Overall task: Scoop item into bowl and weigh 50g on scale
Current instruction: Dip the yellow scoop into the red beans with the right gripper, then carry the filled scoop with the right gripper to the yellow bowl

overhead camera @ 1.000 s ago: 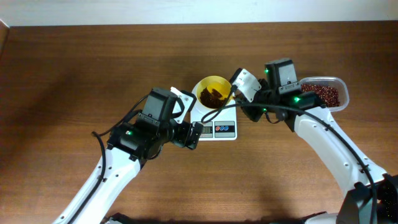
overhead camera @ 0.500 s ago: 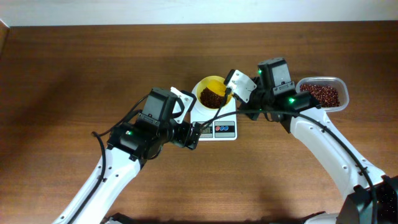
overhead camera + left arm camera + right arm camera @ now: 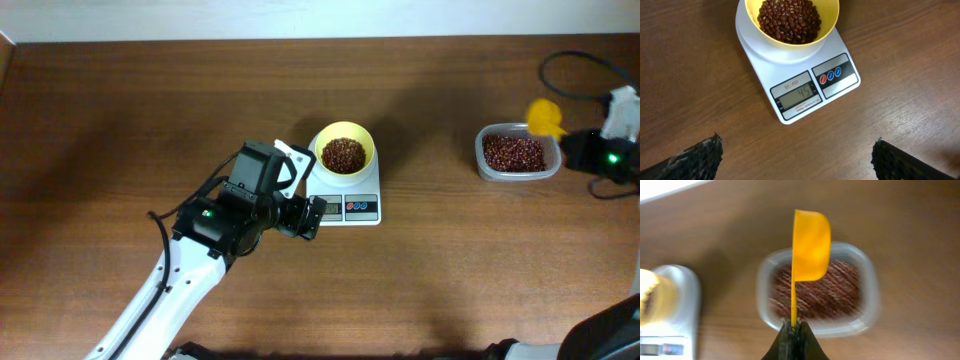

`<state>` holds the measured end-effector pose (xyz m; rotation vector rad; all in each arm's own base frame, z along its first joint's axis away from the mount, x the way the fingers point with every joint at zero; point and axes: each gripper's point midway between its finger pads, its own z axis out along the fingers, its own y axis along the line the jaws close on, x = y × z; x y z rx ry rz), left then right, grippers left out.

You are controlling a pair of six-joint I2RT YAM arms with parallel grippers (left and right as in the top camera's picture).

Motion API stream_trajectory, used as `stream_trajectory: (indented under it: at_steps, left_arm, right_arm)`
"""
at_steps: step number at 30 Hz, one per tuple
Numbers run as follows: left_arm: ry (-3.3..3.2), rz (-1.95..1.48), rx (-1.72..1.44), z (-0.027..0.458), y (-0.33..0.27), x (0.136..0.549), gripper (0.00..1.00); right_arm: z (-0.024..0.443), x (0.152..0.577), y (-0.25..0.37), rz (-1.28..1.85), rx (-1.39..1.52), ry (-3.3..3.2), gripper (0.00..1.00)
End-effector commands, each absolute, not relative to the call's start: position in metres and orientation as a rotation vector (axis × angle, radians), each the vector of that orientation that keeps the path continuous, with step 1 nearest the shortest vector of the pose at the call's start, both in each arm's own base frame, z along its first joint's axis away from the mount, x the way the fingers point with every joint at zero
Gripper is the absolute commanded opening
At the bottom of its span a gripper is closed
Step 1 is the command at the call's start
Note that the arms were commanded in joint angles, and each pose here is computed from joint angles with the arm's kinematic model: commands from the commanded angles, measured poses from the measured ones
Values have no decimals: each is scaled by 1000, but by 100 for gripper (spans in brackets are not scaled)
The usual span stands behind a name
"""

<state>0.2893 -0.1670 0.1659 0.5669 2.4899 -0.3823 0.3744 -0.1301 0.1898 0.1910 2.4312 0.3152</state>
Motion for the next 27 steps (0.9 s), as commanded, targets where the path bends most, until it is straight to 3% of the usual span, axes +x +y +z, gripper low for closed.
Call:
stream_trajectory:
  at_steps: [1, 13, 18, 23, 27]
  left_arm:
    - [2488, -378, 561, 166, -167, 289, 99]
    - [2488, -378, 561, 166, -167, 289, 99]
    - [2488, -378, 561, 166, -167, 289, 99]
    - [2488, -378, 561, 166, -167, 289, 99]
    - [2488, -378, 561, 166, -167, 289, 99]
  right_arm:
    - [182, 356, -155, 42, 60, 2535, 4]
    - [111, 369, -100, 189, -93, 2702, 4]
    - [119, 375, -59, 423, -166, 2633, 4]
    - [119, 373, -73, 408, -119, 2631, 4]
    - [120, 364, -110, 391, 75, 2624, 4]
